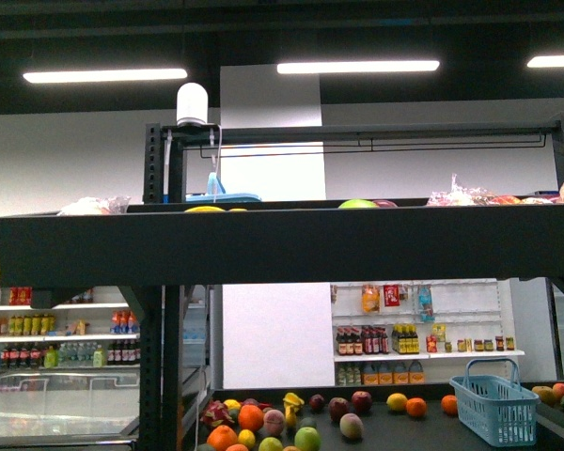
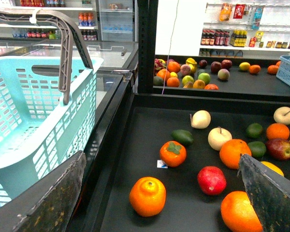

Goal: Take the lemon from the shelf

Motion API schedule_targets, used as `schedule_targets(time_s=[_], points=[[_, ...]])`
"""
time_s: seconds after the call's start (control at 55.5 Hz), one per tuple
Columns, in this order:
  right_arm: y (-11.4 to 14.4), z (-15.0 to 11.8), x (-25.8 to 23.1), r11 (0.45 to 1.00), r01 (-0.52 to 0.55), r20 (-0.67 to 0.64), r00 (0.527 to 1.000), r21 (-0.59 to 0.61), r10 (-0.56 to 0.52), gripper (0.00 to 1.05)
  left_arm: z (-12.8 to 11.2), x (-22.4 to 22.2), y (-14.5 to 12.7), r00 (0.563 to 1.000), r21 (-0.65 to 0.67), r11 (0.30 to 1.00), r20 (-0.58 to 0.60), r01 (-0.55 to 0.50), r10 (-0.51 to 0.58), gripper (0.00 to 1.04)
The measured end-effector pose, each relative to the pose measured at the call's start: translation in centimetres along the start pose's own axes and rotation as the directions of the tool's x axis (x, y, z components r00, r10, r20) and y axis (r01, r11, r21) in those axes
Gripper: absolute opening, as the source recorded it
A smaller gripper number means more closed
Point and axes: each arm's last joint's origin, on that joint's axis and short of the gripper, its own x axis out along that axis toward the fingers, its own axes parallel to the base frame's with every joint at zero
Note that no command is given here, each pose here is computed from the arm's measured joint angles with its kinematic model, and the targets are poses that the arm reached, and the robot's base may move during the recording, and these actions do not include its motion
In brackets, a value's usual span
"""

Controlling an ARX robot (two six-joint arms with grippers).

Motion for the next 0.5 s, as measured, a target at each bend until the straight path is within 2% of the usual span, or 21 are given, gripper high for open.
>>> schedule_targets(time_s=[0.054,0.126,0.144,0.18,0.27,0.378,0.414,0.504], points=[[0.0,0.0,0.0,1.000,0.000,0.000,1.000,0.000,0.000,0.97,0.0,0.0,0.0,1.000,0.000,1.000,0.000,0.000,0.000,0.97],[0.0,0.0,0.0,1.000,0.001,0.000,1.000,0.000,-0.001,0.97,0.0,0.4,0.3,0.990,-0.206,0.977,-0.138,-0.057,0.029,0.97],[0.0,0.0,0.0,1.000,-0.001,0.000,1.000,0.000,0.001,0.97,0.4,0.7,0.4,0.988,-0.298,0.953,-0.153,-0.061,0.015,0.97],[0.0,0.0,0.0,1.000,-0.001,0.000,1.000,0.000,0.001,0.97,1.4,1.0,0.6,0.989,-0.397,0.916,-0.151,-0.058,-0.003,0.97],[0.0,0.0,0.0,1.000,-0.001,0.000,1.000,0.000,0.001,0.97,4.6,2.2,1.6,0.994,-0.580,0.814,-0.106,-0.038,-0.029,0.97],[0.0,0.0,0.0,1.000,-0.001,0.000,1.000,0.000,0.001,0.97,8.5,4.2,3.6,0.997,-0.725,0.689,-0.061,-0.014,-0.044,0.97],[0.0,0.0,0.0,1.000,-0.001,0.000,1.000,0.000,0.001,0.97,9.7,5.2,4.8,0.997,-0.785,0.619,-0.064,-0.032,-0.030,0.97],[0.0,0.0,0.0,1.000,-0.001,0.000,1.000,0.000,0.001,0.97,11.0,7.1,7.0,0.996,-0.855,0.513,-0.091,-0.080,0.003,0.97]])
